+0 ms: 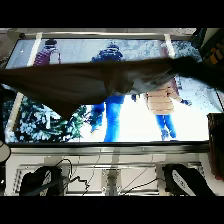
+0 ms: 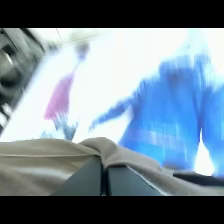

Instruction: Fold the clothes and pants, and hang the long-sleeved shirts on hangers.

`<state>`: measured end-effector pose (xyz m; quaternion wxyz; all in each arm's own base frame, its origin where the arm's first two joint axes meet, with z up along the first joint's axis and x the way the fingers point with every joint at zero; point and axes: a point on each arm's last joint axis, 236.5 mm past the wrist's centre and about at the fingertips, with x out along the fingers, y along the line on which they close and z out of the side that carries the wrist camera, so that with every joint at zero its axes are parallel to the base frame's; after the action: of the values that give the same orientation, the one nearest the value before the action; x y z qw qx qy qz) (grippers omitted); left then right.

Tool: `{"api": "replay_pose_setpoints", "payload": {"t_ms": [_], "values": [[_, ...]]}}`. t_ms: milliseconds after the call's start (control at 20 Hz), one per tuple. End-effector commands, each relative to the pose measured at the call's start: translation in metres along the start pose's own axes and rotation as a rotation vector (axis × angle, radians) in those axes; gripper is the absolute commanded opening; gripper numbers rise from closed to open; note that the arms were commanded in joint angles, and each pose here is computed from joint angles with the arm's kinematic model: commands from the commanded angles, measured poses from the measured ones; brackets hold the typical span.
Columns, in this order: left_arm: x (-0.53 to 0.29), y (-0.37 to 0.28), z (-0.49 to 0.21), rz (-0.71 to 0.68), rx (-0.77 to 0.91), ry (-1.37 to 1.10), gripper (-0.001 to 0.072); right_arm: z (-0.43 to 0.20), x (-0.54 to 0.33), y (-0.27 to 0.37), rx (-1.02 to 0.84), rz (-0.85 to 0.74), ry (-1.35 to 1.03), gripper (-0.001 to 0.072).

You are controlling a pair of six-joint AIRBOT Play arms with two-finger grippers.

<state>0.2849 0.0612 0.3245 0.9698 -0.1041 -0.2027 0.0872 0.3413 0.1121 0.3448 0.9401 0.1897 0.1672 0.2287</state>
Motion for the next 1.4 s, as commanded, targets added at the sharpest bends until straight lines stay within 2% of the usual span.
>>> {"api": "replay_pose_setpoints", "payload": {"t_ms": [0, 150, 250, 350, 500, 650, 900, 1050, 1300, 1350], "values": [[-0.026, -0.019, 0.103, -0.046, -0.053, -0.241, 0.0010, 0.064, -0.080, 0.068, -0.165, 0.051, -0.215, 0.0009], [-0.026, -0.051, 0.128, -0.129, -0.017, -0.141, 0.0007, 0.079, -0.134, 0.110, -0.251, 0.089, -0.311, 0.0009], [-0.021, -0.072, 0.108, -0.189, 0.005, 0.052, 0.0008, 0.075, -0.155, 0.127, -0.285, 0.103, -0.318, 0.0008], [-0.013, -0.083, 0.082, -0.226, 0.024, 0.224, 0.0007, 0.071, -0.156, 0.118, -0.308, 0.054, -0.299, 0.0007], [0.020, -0.091, 0.036, -0.247, -0.019, 0.413, 0.0007, 0.064, -0.108, 0.037, -0.225, -0.172, -0.151, 0.0007], [0.063, -0.104, -0.062, -0.282, -0.111, 0.677, 0.0007, 0.031, -0.013, -0.044, -0.122, -0.254, 0.103, 0.0008], [0.103, -0.155, -0.258, -0.445, 0.088, 0.916, 0.0008, -0.064, 0.141, -0.177, 0.063, -0.332, 0.394, 0.0010], [0.127, -0.154, -0.336, -0.376, 0.099, 0.896, 0.0009, -0.100, 0.198, -0.230, 0.128, -0.362, 0.393, 0.0009], [0.155, -0.141, -0.365, -0.283, 0.120, 0.771, 0.0011, -0.091, 0.242, -0.279, 0.136, -0.415, 0.208, 0.0016], [0.155, -0.140, -0.365, -0.280, 0.120, 0.767, 0.0012, -0.093, 0.242, -0.280, 0.135, -0.417, 0.211, 0.0213]]}}
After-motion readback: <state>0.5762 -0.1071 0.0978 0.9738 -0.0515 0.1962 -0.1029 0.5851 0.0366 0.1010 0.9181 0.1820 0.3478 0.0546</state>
